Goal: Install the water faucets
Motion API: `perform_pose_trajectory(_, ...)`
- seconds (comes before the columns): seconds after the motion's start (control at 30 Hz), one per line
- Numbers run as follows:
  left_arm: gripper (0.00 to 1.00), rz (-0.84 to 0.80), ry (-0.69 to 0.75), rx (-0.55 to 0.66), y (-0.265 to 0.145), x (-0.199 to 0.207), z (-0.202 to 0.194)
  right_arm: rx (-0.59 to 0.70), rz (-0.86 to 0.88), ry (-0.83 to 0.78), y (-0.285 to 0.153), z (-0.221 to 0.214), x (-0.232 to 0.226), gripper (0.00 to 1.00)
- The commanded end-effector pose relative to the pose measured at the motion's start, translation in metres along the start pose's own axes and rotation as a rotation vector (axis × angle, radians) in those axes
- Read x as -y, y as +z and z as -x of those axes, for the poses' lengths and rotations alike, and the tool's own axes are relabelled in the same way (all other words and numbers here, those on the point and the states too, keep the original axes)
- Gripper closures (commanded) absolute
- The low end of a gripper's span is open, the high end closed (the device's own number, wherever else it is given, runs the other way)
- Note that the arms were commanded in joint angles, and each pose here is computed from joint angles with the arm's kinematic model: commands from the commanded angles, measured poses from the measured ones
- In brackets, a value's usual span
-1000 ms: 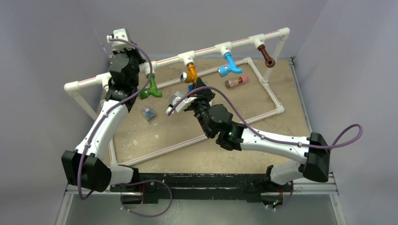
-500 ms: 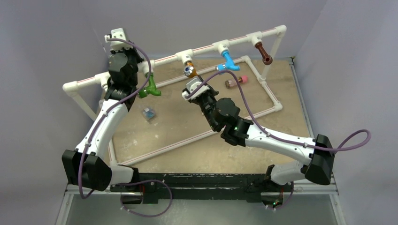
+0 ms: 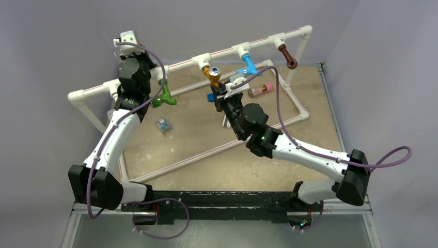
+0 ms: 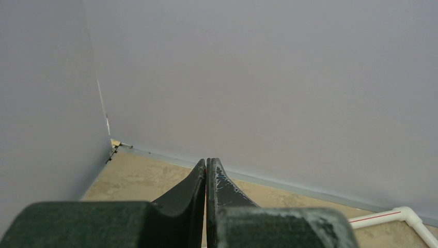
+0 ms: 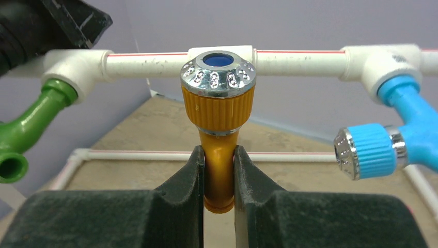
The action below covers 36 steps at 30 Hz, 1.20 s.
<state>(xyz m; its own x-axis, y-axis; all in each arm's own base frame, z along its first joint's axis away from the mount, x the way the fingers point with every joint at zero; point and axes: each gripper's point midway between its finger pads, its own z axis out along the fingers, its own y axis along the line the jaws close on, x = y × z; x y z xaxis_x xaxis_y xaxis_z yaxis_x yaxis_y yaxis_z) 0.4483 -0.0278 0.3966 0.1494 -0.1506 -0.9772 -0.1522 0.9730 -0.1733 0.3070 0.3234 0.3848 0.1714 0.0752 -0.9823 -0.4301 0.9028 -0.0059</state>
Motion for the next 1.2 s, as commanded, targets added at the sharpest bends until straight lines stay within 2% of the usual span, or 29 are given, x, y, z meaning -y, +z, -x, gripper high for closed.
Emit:
perform_pose_trajectory(0.0,1.0,-0.015,0.118,-0.362,-0.024,-0.009,-0.116,0.089,-0.069,0.298,0.011,0.018,0.011,1.0)
perform_pose_trajectory(0.43,1.0,-0.021,0.112,-0.366,-0.025,-0.008,-0.117,0.133,-0.064,0.473,0.018,0.012,0.0,1.0)
perform_pose_trajectory(1.17,1.0,-0.029,0.099,-0.37,-0.025,-0.007,-0.116,0.118,0.001,1.072,0.028,0.013,-0.012,1.0)
